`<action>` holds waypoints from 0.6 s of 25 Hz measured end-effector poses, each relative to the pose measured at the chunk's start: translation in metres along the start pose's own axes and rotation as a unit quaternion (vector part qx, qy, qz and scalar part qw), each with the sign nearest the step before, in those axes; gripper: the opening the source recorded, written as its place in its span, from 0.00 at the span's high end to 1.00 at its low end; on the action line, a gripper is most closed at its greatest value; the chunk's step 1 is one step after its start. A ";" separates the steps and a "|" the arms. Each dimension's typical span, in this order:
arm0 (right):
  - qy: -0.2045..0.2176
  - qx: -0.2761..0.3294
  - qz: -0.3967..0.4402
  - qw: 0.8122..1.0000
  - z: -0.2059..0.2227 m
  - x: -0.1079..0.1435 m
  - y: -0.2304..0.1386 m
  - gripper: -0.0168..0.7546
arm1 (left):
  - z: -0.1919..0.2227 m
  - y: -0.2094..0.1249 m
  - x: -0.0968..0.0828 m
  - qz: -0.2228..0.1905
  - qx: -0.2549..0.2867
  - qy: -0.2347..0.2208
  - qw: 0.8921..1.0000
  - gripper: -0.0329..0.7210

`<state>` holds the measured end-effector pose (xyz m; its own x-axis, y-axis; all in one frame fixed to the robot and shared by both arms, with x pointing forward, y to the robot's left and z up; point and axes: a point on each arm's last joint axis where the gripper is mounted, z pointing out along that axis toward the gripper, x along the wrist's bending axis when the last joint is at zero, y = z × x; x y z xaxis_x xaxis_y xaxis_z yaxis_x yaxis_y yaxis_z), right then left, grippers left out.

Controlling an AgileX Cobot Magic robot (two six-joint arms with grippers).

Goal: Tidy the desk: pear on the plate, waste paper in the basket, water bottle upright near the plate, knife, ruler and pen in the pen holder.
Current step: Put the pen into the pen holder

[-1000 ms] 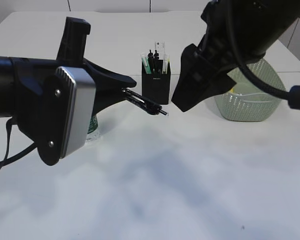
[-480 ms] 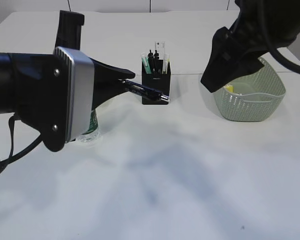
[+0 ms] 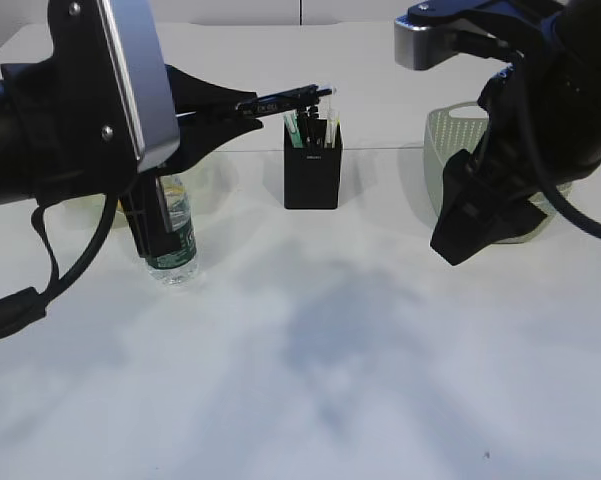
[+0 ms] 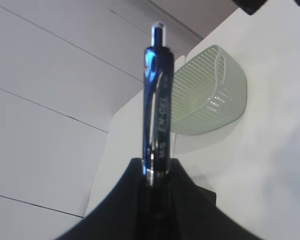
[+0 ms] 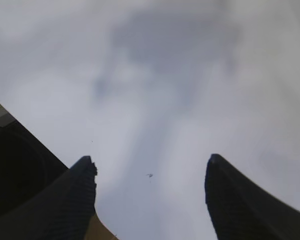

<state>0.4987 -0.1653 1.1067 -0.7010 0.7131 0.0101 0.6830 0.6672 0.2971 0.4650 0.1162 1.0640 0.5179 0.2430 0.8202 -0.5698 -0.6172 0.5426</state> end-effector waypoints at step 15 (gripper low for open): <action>-0.003 0.006 0.009 1.000 0.002 -0.002 -0.002 0.32 | 0.000 -0.001 0.006 -0.293 -0.006 0.031 0.956 0.88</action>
<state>0.4991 -0.1679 1.1036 -0.6879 0.7257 0.0093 0.6975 0.6575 0.2848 0.4683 0.1183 1.0683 0.7110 0.5887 0.3846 -0.2014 -0.3535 0.9135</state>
